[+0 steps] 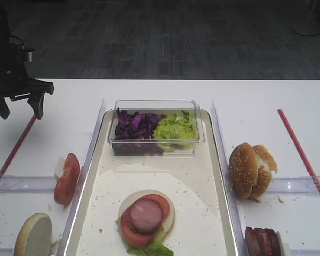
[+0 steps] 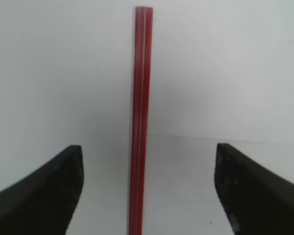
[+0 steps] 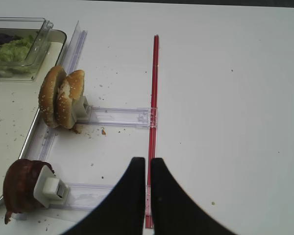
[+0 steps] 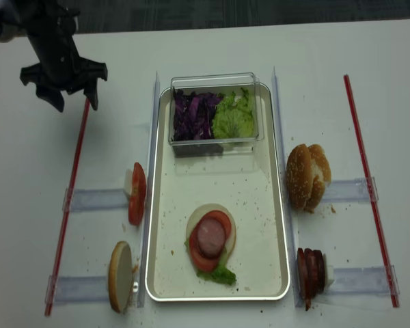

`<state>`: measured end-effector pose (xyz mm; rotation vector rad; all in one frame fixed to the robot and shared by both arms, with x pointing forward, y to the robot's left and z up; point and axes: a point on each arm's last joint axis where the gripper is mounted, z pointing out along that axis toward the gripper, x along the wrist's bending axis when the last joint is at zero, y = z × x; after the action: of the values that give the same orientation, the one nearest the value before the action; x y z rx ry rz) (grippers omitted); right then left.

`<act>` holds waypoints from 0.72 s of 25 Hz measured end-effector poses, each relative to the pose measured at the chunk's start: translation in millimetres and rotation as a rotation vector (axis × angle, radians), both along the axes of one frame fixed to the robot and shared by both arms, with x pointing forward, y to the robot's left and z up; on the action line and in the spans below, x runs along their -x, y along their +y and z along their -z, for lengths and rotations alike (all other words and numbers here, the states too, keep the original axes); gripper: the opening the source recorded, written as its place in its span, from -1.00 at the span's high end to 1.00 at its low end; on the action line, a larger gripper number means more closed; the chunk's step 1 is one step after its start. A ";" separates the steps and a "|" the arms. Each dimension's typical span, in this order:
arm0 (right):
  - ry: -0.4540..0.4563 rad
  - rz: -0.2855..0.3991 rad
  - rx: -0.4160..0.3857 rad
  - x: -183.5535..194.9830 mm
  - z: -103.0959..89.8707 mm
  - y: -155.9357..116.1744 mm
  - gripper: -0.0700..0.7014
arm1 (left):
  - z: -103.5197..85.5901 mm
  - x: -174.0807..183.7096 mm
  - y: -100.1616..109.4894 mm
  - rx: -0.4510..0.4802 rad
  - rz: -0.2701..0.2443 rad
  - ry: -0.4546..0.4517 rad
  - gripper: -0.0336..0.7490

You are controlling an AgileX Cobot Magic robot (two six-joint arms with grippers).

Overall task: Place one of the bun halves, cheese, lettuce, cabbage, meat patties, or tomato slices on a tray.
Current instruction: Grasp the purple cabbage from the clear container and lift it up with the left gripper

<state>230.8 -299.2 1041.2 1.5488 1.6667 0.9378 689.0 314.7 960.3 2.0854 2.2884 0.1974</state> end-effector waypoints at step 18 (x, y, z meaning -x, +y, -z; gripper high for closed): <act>0.000 0.000 0.000 0.0 0.0 0.0 -0.94 | -1.1 2.6 -68.9 -0.001 0.166 0.001 -0.39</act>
<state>230.8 -299.2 1041.2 1.5488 1.6667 0.9378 686.4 245.9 961.4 2.2618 2.1013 0.1918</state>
